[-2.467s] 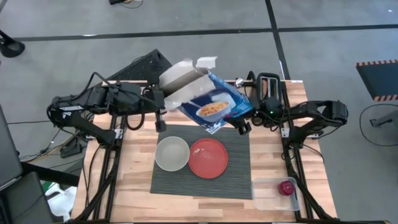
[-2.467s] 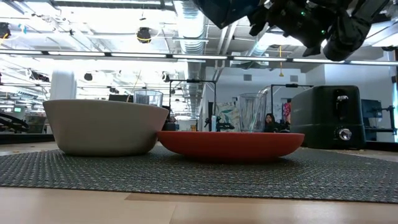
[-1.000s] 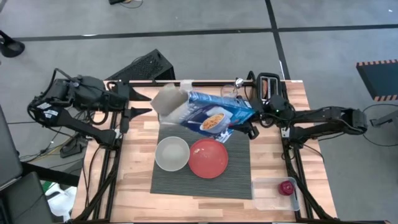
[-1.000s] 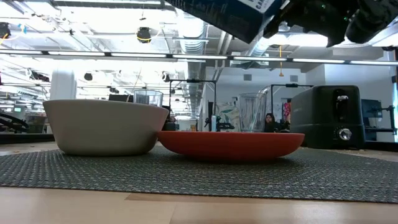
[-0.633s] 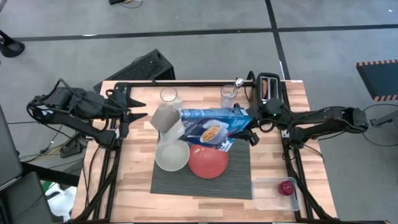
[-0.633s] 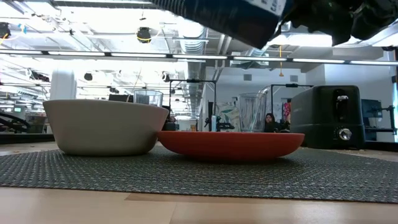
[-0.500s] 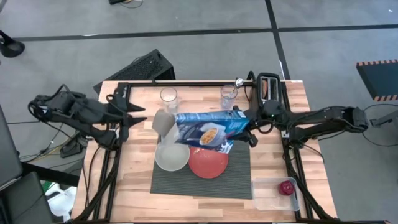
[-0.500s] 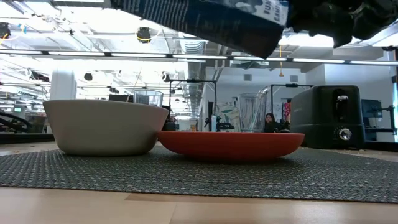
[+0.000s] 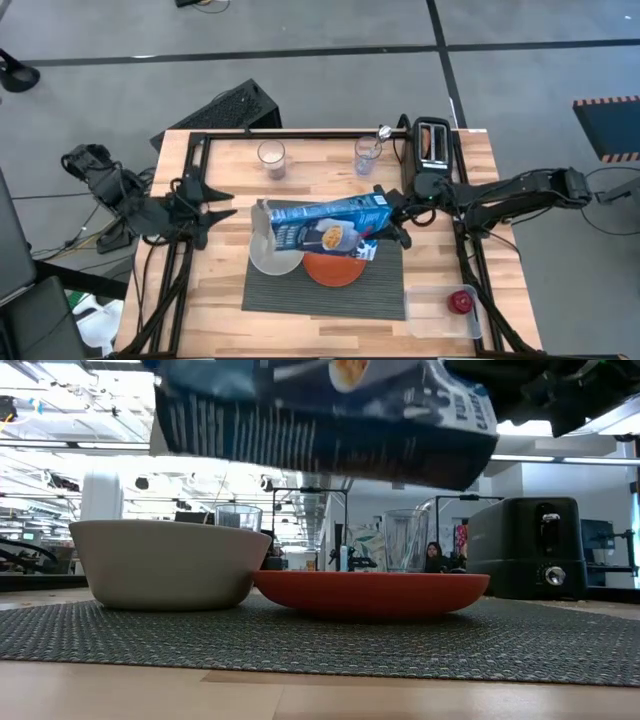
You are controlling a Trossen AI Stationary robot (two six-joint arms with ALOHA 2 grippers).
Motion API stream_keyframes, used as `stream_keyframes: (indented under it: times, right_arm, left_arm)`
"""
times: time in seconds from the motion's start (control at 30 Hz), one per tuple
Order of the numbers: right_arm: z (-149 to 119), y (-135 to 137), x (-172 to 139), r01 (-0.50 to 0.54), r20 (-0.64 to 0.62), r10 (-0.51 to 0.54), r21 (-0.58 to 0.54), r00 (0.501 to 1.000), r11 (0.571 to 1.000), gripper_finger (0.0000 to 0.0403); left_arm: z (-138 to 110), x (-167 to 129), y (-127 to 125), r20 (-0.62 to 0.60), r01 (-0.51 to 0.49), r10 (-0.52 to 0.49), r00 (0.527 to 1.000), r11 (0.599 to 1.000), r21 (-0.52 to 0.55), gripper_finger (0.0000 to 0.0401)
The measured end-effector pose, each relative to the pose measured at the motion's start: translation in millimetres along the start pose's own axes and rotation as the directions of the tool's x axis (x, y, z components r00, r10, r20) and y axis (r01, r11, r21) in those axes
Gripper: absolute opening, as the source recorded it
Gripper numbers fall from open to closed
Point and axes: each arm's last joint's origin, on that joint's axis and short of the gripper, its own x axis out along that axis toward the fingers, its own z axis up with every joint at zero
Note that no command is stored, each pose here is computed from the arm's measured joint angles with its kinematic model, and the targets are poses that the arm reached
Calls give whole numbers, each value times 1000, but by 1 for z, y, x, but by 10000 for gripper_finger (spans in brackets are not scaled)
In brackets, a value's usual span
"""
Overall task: Arrange a breakfast setting
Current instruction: Pour the cereal from the cereal box into the bowl
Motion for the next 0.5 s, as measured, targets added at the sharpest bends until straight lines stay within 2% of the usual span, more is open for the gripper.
stream_keyframes:
  times: [0.13,0.27,0.4,0.5]
  right_arm:
    - [-4,2,1,18,-34,-17,14,999,1000,289]
    - [0,4,3,14,-59,-12,25,998,1000,289]
    - [8,8,6,21,-115,-16,43,993,999,289]
    - [17,10,7,58,-153,-50,43,987,997,289]
  left_arm:
    - [-13,6,-15,54,22,-23,998,1000,21,157]
    - [-37,14,-26,84,26,-30,996,999,48,157]
    - [-53,15,-28,155,52,-49,987,999,-14,157]
    - [-60,19,-32,202,69,-63,977,997,-20,157]
